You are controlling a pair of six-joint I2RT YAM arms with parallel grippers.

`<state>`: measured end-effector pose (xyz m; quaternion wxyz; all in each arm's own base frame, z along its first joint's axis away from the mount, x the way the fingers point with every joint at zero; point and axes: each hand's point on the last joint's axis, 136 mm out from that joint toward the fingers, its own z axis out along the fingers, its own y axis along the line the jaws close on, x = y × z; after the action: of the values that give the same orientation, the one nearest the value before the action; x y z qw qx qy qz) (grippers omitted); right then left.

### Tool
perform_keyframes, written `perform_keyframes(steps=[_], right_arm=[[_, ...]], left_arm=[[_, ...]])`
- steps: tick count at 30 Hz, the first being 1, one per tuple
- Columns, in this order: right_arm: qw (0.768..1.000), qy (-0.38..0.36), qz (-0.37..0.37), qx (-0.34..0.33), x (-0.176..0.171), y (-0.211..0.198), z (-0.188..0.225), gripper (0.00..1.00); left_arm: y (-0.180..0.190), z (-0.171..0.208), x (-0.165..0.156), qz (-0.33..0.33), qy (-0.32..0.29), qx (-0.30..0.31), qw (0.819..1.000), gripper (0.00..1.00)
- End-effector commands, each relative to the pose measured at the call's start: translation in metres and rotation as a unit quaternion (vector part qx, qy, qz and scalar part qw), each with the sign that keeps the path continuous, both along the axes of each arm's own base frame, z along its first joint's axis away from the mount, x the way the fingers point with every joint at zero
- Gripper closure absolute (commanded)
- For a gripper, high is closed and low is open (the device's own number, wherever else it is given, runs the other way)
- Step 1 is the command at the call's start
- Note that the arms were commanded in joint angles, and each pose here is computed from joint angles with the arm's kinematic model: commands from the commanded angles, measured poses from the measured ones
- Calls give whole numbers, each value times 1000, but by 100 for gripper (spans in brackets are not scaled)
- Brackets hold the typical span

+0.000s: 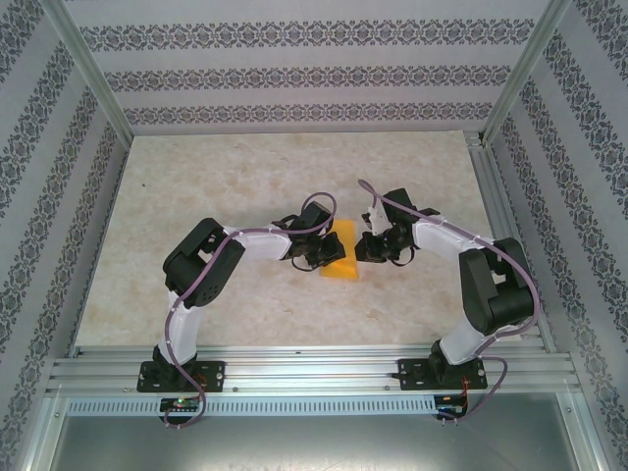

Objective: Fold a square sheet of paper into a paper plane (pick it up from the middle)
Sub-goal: Fold the triangle a second time at the center of the table.

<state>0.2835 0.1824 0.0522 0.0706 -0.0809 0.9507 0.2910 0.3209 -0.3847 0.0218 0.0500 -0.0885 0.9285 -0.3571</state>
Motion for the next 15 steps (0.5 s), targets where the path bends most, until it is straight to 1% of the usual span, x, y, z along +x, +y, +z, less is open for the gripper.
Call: perform_keyframes(steps=[1, 5, 10, 15], right_arm=[[998, 5, -8, 56, -6, 17, 13, 90], [997, 13, -8, 72, -12, 24, 13, 90], [996, 14, -15, 84, -10, 30, 15, 90], [997, 37, -12, 73, -13, 32, -1, 89]], left_arm=[[-2, -13, -6, -10, 6, 16, 1000, 86], [-2, -12, -6, -13, 7, 15, 1000, 85], [-1, -13, -8, -15, 7, 15, 1000, 86], [-1, -13, -9, -15, 6, 17, 1000, 86]])
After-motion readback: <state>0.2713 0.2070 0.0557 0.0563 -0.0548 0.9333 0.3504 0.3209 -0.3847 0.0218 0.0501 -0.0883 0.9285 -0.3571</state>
